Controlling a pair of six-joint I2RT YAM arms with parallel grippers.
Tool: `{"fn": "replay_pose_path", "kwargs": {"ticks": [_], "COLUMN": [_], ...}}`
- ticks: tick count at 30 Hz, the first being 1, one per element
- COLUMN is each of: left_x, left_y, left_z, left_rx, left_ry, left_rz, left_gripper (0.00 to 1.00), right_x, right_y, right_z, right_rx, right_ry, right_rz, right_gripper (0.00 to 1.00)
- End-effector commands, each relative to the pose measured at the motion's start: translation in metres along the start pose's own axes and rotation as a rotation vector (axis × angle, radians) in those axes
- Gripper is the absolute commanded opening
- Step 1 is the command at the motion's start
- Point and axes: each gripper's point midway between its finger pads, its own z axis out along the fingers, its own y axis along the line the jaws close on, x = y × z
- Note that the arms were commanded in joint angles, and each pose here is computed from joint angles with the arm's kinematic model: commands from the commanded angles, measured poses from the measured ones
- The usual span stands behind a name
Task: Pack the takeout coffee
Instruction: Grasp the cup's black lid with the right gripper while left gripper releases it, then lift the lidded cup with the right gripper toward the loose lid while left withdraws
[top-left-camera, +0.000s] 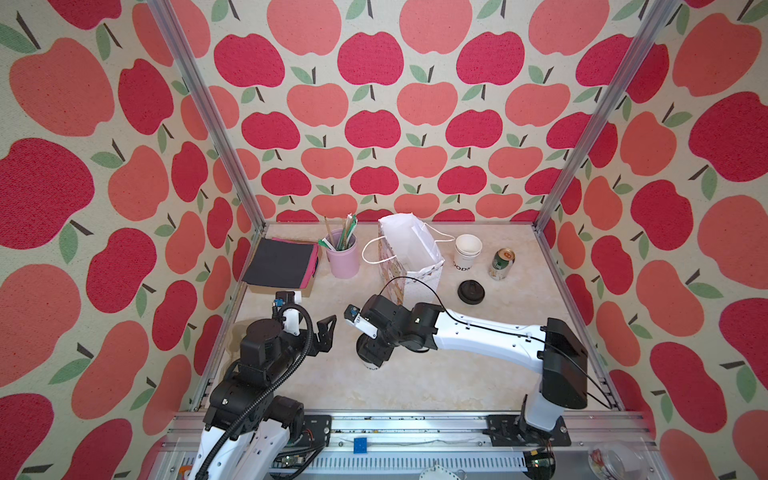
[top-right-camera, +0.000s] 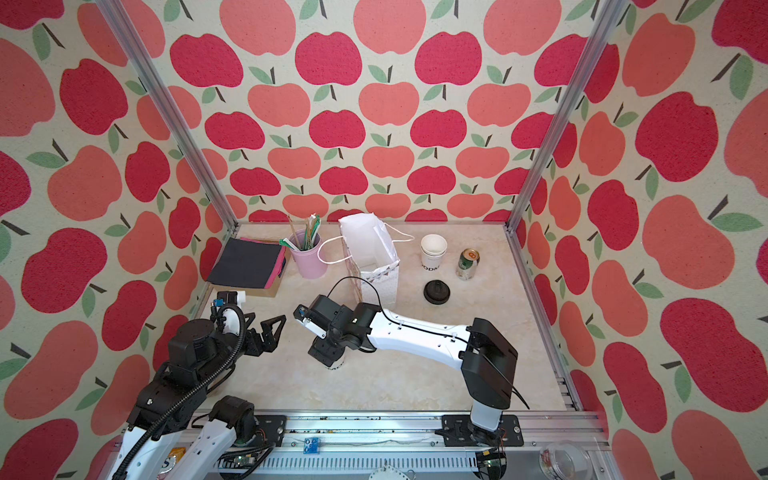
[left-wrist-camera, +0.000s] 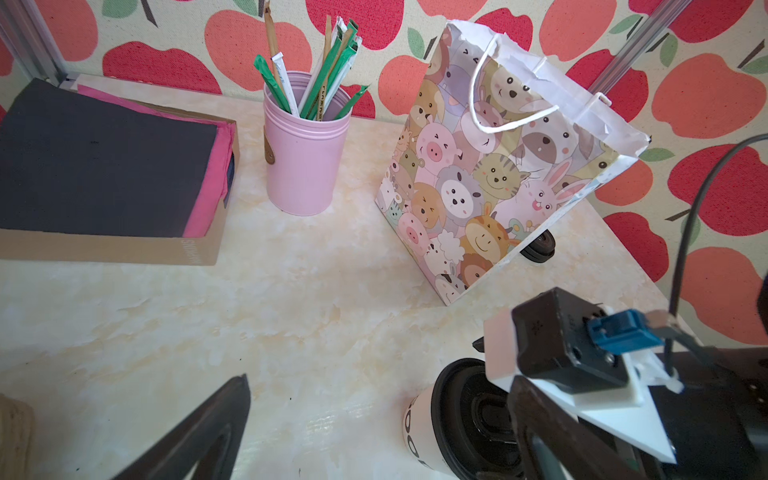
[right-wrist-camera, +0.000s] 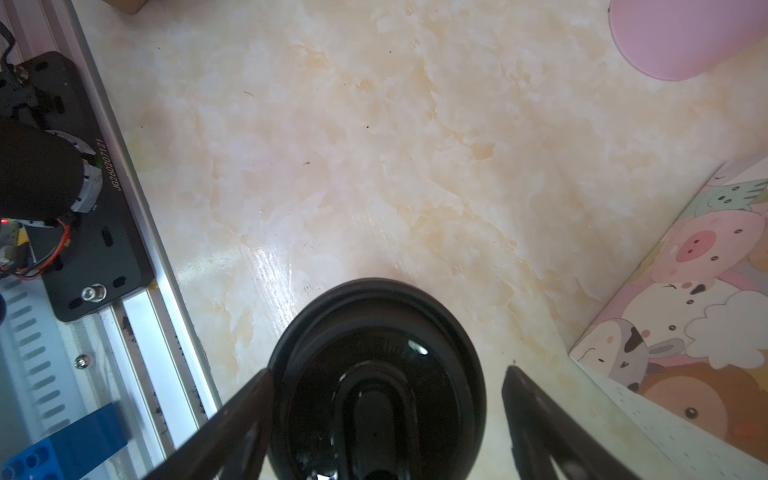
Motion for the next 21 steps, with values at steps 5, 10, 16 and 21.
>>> {"fn": "replay_pose_path", "kwargs": {"ticks": [5, 10, 16, 21], "left_x": [0.004, 0.006, 0.006, 0.006], "left_y": [0.0, 0.0, 0.002, 0.002], "left_z": [0.003, 0.006, 0.006, 0.007], "left_rx": [0.01, 0.009, 0.0, 0.001], "left_ry": [-0.002, 0.015, 0.013, 0.015], "left_rz": [0.027, 0.023, 0.023, 0.022], "left_gripper": [0.99, 0.99, 0.99, 0.99], "right_x": [0.012, 0.019, 0.019, 0.014], "right_y": [-0.001, -0.002, -0.004, -0.009], "right_z": [0.005, 0.009, 0.006, -0.007], "right_rx": [0.04, 0.054, 0.067, 0.088], "right_ry": [0.084, 0.104, 0.091, 0.044], "right_rz": [-0.029, -0.026, -0.013, 0.003], "right_gripper": [0.77, 0.7, 0.68, 0.67]}}
